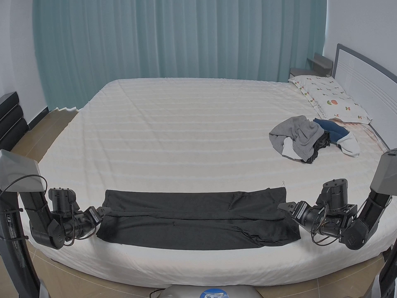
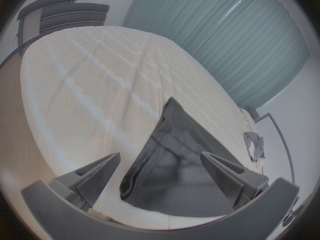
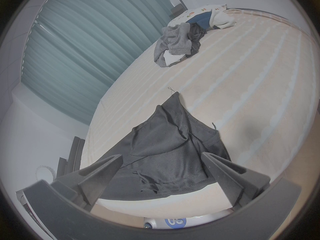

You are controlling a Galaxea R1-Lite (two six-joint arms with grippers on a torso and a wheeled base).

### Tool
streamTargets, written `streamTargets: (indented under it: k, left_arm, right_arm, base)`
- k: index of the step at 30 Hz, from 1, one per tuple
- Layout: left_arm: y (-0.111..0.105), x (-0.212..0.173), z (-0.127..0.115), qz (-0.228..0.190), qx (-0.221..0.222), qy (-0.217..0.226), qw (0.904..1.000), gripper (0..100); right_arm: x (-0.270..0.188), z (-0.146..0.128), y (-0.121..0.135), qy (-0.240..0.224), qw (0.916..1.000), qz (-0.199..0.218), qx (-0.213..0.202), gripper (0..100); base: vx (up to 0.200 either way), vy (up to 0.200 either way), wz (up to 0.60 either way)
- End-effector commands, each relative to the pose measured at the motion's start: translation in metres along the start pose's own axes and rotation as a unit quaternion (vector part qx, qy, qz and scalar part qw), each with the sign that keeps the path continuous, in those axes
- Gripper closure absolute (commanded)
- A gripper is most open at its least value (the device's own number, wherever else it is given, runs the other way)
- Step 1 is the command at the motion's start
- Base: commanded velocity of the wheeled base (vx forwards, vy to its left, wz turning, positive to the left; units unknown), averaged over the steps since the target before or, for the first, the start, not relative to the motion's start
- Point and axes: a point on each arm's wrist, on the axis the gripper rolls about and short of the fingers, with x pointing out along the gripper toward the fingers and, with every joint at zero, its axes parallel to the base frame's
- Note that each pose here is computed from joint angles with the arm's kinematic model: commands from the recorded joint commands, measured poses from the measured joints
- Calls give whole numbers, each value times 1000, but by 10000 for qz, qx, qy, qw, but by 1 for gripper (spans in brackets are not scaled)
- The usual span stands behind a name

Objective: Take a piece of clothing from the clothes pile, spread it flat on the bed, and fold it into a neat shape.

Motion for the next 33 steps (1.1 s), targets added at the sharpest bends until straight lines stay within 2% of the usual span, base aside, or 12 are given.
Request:
streamTargets:
  k: [1, 9, 10, 14, 15, 25, 33]
  left_arm:
    - [-1, -2, -16, 33, 124, 263, 9996, 0]
    - [3, 5, -21, 93, 144, 336, 9993, 0]
    - [3, 5, -21, 84, 151, 334, 9993, 100]
    - [3, 8, -19, 136, 151, 241, 9995, 100]
    - [4, 7, -20, 254, 157, 197, 9994, 100]
    - [11, 5, -22, 718, 619, 101, 9954, 100]
    - [16, 4, -21, 912, 751, 38, 9930, 100]
  right_arm:
    - [1, -2, 1, 22, 10000, 6, -19, 0]
    - [1, -1, 2, 12, 10000, 18, -19, 0]
    - [1, -1, 2, 17, 10000, 23, -19, 0]
    - [2, -1, 2, 12, 10000, 18, -19, 0]
    - [2, -1, 2, 17, 10000, 23, -19, 0]
    - [2, -1, 1, 16, 10000, -9, -15, 0]
    - [2, -2, 0, 27, 10000, -20, -15, 0]
  base:
    - [0, 0, 0]
    - [0, 0, 0]
    - [0, 0, 0]
    - [0, 0, 0]
    - [0, 0, 0]
    - [0, 0, 0]
    - [0, 0, 0]
